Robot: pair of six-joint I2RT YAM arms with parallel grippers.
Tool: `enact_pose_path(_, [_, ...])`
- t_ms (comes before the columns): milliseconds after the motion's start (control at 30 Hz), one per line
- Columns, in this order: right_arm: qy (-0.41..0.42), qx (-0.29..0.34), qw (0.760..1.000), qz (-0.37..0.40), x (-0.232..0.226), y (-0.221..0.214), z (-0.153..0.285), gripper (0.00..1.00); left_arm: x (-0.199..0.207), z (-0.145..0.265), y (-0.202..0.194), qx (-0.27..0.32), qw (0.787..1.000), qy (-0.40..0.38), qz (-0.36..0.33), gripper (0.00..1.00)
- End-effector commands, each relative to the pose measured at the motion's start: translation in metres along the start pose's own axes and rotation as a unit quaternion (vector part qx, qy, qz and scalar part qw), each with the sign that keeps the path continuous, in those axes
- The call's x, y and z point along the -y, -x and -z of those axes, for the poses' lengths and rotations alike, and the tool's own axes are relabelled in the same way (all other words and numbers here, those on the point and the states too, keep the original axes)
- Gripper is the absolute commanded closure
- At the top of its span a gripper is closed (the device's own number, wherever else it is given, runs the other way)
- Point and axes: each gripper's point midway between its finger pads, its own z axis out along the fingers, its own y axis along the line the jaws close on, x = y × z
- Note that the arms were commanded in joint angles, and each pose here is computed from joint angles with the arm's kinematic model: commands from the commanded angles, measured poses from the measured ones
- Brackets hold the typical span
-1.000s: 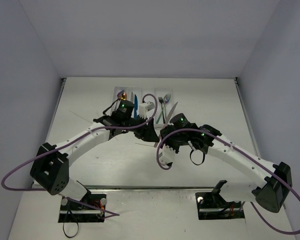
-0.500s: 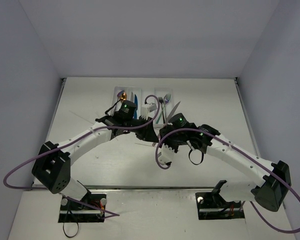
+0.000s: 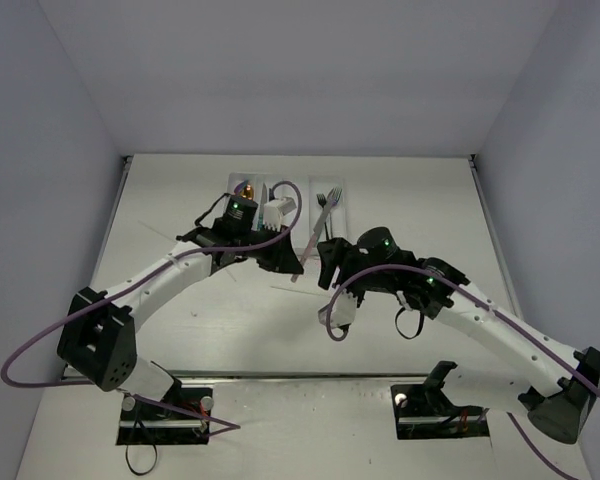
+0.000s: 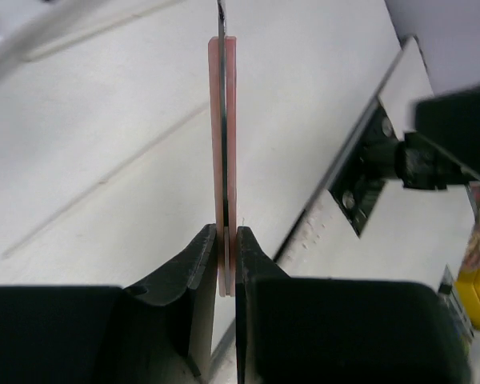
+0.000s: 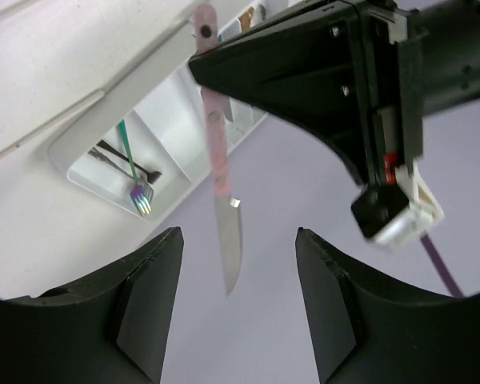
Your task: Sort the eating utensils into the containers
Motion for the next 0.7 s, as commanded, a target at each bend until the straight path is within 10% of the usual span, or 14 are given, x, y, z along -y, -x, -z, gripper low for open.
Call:
enact_pose_path(0, [-0.041,-0.03,0.998,-0.024,0.011,-0.006,0.022,0.44,-0.038,0.039,0.054,0.095,0.991,0.091,0.014,1.0])
enact_pose_path(667, [-0.082,-0.115,0.904,-0.404,-0.052,-0.027,0.048,0.53,-0.163,0.024,0.091,0.076,0.946,0.268,0.168,1.0])
